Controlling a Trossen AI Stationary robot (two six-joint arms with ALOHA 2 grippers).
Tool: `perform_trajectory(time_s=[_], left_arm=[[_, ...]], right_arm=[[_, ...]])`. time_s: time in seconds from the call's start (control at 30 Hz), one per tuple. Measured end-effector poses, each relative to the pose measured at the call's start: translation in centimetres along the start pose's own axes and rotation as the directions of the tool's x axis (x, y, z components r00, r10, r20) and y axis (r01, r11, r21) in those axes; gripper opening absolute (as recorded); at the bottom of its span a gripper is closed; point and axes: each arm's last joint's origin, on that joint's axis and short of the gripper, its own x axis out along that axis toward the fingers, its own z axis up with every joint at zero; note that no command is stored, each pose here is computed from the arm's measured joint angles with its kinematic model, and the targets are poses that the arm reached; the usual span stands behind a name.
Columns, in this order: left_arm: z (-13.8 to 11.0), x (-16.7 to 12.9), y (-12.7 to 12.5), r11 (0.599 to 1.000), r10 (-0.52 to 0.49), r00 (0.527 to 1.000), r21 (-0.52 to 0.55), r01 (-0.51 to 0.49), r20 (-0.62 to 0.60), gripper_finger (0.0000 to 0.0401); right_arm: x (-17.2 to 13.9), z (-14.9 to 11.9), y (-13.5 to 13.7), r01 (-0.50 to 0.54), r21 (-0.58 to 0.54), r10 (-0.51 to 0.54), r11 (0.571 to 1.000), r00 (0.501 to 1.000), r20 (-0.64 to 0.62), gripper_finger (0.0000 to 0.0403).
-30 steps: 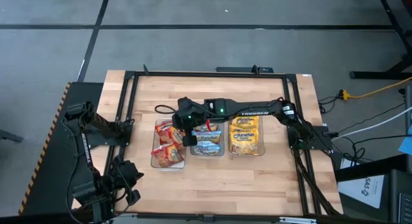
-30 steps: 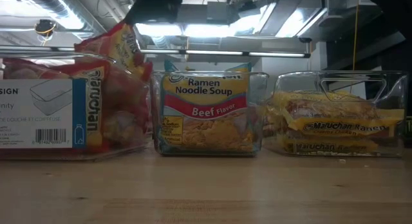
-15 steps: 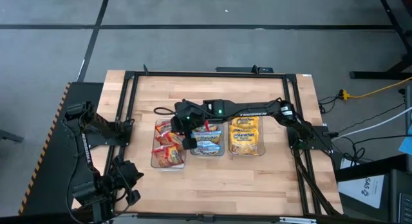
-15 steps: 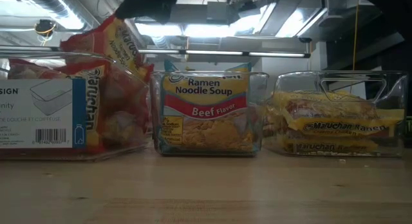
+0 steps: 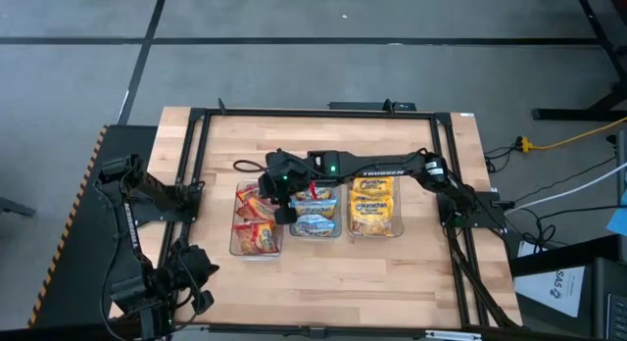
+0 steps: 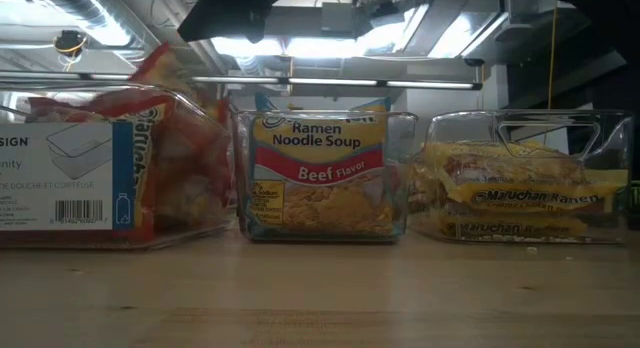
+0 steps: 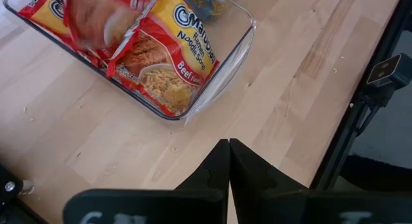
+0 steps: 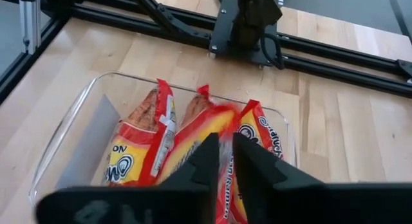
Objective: Sort Maruchan noodles
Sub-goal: Adjust the red noodle pack
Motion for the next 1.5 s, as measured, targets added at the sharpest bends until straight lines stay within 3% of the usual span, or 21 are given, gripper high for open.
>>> perform_trajectory(time_s=[0.2, 0.3, 0.47, 0.53, 0.87, 0.97, 1.3, 1.5], left_arm=[[0.0, 0.0, 0.0, 1.0, 0.0, 1.0, 0.0, 0.0, 0.0, 0.0], [0.0, 0.0, 0.0, 1.0, -0.001, 1.0, 0.0, 0.001, 0.0, 0.0], [0.0, 0.0, 0.0, 1.0, -0.002, 1.0, -0.001, 0.002, -0.001, 0.0], [0.0, 0.0, 0.0, 1.0, -0.002, 1.0, -0.001, 0.002, -0.001, 0.0], [0.0, 0.0, 0.0, 1.0, -0.002, 1.0, 0.029, 0.002, -0.001, 0.0], [0.0, 0.0, 0.0, 0.999, -0.002, 1.0, 0.032, 0.002, -0.001, 0.0], [-0.5, 0.3, -0.4, 0.999, -0.005, 1.0, 0.051, 0.005, 0.0, 0.0], [-1.6, 1.3, -1.0, 0.997, 0.03, 1.0, 0.075, -0.029, -0.007, 0.0]], right_arm=[[0.0, 0.2, 0.0, 0.007, 0.001, -0.007, 1.0, 1.0, 0.014, 0.0102], [0.0, 0.1, 0.0, 0.008, 0.061, -0.009, 0.998, 1.0, 0.012, 0.0122], [-0.1, -0.8, 0.8, -0.146, 0.152, 0.157, 0.978, 0.985, -0.067, 0.0133], [0.0, -1.1, 1.5, -0.162, 0.169, 0.181, 0.972, 0.979, -0.099, 0.0131], [3.0, -3.2, 5.2, -0.081, 0.133, 0.104, 0.988, 0.978, -0.18, 0.0143], [3.5, -3.7, 5.1, -0.026, 0.126, 0.052, 0.992, 0.977, -0.208, 0.0154], [4.3, -4.0, 5.4, -0.066, 0.159, 0.098, 0.985, 0.975, -0.199, 0.0158], [4.0, -3.3, 5.0, 0.037, 0.139, -0.011, 0.99, 0.983, -0.183, 0.0157]])
